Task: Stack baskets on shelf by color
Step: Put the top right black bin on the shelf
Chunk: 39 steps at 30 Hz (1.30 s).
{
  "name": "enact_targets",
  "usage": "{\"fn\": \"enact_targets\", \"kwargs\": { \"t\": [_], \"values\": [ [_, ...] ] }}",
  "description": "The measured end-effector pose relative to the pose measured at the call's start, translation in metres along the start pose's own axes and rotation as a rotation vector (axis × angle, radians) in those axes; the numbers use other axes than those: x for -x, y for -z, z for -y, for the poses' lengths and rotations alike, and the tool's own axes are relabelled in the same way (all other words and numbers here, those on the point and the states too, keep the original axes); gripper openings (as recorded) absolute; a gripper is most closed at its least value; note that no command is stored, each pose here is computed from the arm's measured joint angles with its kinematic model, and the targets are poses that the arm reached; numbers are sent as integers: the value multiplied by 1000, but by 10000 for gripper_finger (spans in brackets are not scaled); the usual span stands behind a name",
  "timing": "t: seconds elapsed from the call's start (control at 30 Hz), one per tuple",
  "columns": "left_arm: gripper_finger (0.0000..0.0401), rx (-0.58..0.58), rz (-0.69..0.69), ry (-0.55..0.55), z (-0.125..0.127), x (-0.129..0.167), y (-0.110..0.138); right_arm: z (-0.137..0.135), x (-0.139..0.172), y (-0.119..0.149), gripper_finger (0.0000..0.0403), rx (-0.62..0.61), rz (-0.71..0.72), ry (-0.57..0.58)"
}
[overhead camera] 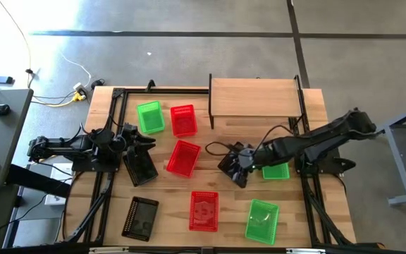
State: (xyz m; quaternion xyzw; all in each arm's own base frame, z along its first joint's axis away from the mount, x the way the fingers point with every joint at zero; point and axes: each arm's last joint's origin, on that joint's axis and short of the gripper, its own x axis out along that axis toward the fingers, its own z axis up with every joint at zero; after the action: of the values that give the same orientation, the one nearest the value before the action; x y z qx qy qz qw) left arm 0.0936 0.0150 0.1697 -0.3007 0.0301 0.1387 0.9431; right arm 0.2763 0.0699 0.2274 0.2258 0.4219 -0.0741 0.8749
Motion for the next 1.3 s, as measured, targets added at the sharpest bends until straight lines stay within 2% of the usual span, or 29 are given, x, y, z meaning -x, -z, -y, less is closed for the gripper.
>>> {"fn": "enact_targets", "kwargs": {
  "t": [0.37, 0.83, 0.97, 1.2, 1.3],
  "values": [
    [142, 0, 11, -13, 0, 0, 0, 3, -39, 11, 140, -30, -94, 71],
    [142, -1, 12, -14, 0, 0, 0, 6, -68, 20, 136, -77, -149, 88],
    [142, -1, 12, -14, 0, 0, 0, 6, -69, 21, 107, -97, -170, 90],
    [142, -1, 12, -14, 0, 0, 0, 8, -68, 23, 19, -122, -204, 88],
    [142, -1, 12, -14, 0, 0, 0, 7, -68, 23, 9, -125, -207, 80]
  ]
}}
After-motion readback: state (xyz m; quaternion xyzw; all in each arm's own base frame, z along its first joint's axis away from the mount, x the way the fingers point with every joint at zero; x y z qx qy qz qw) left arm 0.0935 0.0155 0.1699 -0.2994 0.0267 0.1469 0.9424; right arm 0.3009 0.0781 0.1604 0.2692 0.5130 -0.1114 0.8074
